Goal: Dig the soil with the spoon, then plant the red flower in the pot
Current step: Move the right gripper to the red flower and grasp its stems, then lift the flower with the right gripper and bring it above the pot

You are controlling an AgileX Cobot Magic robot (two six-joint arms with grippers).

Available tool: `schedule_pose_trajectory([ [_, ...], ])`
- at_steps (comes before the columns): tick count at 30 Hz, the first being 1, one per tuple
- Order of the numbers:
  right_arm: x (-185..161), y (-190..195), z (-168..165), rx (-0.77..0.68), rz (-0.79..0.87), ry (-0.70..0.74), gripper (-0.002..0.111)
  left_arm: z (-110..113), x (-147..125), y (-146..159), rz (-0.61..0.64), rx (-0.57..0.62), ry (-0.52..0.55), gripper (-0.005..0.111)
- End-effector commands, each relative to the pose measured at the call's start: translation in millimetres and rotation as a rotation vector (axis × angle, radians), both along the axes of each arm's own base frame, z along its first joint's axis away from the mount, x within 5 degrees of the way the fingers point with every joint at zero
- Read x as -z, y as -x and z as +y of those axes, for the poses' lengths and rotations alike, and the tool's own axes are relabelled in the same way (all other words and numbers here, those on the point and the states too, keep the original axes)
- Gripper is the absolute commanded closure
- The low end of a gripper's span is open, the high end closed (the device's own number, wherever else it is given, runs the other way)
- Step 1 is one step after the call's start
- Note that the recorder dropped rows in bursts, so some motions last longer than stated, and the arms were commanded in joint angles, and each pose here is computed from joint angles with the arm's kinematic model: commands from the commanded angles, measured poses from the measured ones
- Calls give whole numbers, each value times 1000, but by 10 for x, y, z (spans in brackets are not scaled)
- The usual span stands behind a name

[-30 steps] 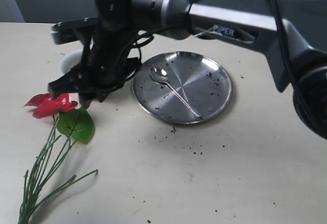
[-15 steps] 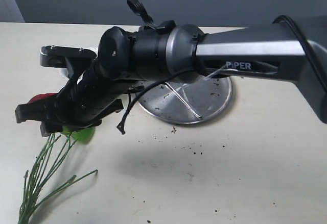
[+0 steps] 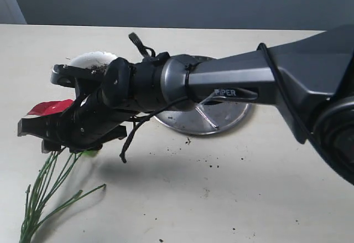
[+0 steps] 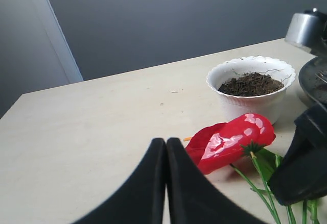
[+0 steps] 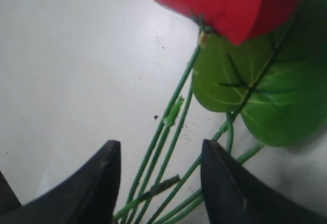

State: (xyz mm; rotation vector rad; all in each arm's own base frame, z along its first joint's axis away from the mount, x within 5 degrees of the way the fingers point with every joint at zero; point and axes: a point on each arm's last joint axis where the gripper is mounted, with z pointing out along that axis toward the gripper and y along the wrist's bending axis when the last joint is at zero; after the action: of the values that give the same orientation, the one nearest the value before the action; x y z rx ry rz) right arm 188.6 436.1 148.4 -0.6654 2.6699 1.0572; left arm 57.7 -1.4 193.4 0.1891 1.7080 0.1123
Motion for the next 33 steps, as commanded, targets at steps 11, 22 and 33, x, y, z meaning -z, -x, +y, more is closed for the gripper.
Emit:
schedule_pose_trajectory([
  [11,231,-25,45,66,51,-10,61,-3,-2,2,-9,2,14,106],
  [22,64,-66,147,40,11,-66,108,-3,-2,2,-9,2,14,106],
  [33,-228,-83,289,-84,-70,-137,108,-3,0,2,-7,2,14,106],
])
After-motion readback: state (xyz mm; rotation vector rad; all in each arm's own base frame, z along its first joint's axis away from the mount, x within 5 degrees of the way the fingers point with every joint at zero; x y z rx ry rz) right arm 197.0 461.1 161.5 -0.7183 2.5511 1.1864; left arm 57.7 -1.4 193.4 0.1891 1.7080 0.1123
